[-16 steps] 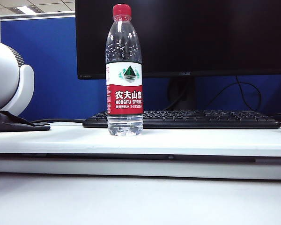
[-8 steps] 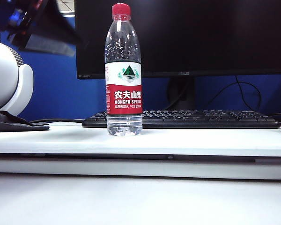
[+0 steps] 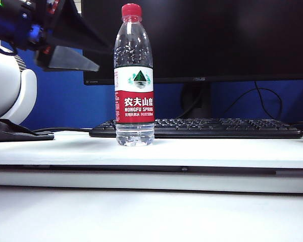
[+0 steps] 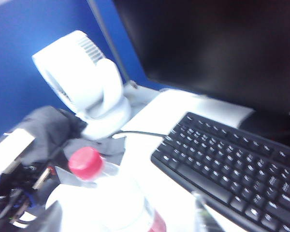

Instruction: Unscrew the cap from the plastic bottle on the table.

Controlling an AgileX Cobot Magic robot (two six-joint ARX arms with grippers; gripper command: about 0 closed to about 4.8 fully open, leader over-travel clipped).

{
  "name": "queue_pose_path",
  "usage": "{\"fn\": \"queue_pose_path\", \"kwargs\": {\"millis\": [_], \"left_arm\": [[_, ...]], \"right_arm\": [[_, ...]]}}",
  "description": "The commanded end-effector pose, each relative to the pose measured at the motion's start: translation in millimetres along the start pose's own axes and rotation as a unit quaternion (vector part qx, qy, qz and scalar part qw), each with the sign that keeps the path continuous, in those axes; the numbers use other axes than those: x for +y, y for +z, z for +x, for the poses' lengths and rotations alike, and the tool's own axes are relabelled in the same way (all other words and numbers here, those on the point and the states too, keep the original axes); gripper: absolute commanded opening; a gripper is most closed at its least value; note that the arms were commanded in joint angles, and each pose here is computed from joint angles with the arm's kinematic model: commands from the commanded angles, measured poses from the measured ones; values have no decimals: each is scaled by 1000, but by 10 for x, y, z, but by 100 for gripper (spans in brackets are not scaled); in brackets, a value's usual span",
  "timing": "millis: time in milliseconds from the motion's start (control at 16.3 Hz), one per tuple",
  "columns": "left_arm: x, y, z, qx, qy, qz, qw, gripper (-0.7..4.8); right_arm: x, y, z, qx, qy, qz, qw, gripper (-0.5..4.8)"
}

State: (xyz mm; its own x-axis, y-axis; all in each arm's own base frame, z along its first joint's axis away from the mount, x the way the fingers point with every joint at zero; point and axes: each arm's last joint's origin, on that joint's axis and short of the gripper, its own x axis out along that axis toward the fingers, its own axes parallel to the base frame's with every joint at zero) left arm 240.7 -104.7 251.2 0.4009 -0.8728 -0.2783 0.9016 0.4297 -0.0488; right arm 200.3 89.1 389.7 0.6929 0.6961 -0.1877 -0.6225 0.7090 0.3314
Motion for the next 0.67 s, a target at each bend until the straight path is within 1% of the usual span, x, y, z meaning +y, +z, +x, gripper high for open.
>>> {"fn": "queue_pose_path", "kwargs": {"millis": [61, 122, 184, 367, 489, 551, 673], "left_arm": [[81, -30, 90, -15, -10, 10, 1000, 479], [116, -58, 136, -19, -14, 7, 1000, 479], [154, -84, 191, -30, -31, 5, 999, 479], [258, -139, 316, -57, -40, -1, 998, 479], [312, -213, 399, -62, -48, -2, 997, 479], [317, -245, 454, -68, -66, -2, 995, 479], [331, -318, 554, -71, -81, -8, 994, 479]], "right_arm": [[28, 42, -31, -15, 4, -10, 1000, 343], [27, 39, -30, -14, 3, -9, 1000, 343], [35, 36, -27, -13, 5, -9, 1000, 343], [42, 29, -24, -9, 6, -5, 1000, 343], [39, 24, -24, -8, 4, -4, 1000, 342], [31, 16, -24, -5, -6, 0, 1000, 343], [27, 5, -20, 0, -7, 2, 1000, 342]]}}
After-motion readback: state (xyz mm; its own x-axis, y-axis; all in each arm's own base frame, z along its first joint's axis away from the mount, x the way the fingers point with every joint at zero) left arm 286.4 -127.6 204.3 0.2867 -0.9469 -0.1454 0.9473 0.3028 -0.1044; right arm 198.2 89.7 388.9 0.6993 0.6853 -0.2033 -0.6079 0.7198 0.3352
